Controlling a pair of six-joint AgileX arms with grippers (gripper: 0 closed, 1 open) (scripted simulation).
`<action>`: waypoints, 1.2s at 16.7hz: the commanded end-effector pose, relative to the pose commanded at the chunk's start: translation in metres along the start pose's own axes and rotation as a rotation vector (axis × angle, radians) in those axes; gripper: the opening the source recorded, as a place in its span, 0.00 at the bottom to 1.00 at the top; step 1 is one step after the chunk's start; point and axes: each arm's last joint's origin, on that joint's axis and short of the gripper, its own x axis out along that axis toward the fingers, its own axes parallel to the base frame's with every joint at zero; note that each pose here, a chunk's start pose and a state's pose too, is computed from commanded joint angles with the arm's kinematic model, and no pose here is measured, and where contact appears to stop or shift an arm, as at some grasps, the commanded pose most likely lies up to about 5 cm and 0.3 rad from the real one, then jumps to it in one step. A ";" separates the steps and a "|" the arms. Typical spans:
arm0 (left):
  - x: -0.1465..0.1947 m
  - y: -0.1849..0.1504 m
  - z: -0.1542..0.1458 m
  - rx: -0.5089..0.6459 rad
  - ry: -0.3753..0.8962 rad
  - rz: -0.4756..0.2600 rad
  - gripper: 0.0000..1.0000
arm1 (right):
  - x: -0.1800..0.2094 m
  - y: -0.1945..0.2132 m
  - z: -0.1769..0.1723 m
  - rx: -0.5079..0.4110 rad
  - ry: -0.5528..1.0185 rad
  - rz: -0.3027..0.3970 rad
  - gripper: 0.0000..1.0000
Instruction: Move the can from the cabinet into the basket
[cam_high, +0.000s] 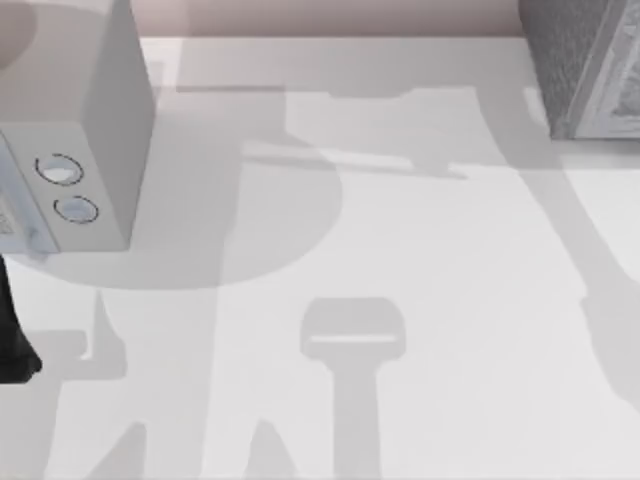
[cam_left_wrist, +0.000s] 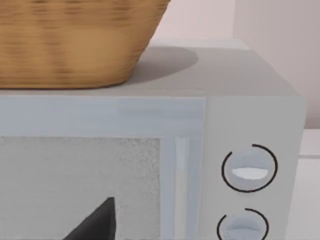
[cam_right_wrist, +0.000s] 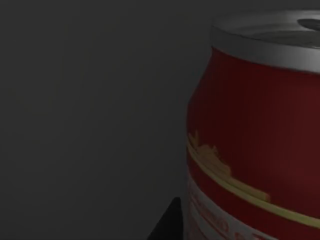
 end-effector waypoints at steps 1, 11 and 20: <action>0.000 0.000 0.000 0.000 0.000 0.000 1.00 | 0.000 0.000 0.000 0.000 0.000 0.000 0.17; 0.000 0.000 0.000 0.000 0.000 0.000 1.00 | 0.000 0.000 0.000 0.000 0.000 0.000 0.00; 0.000 0.000 0.000 0.000 0.000 0.000 1.00 | -0.111 0.009 0.046 0.005 -0.005 -0.007 0.00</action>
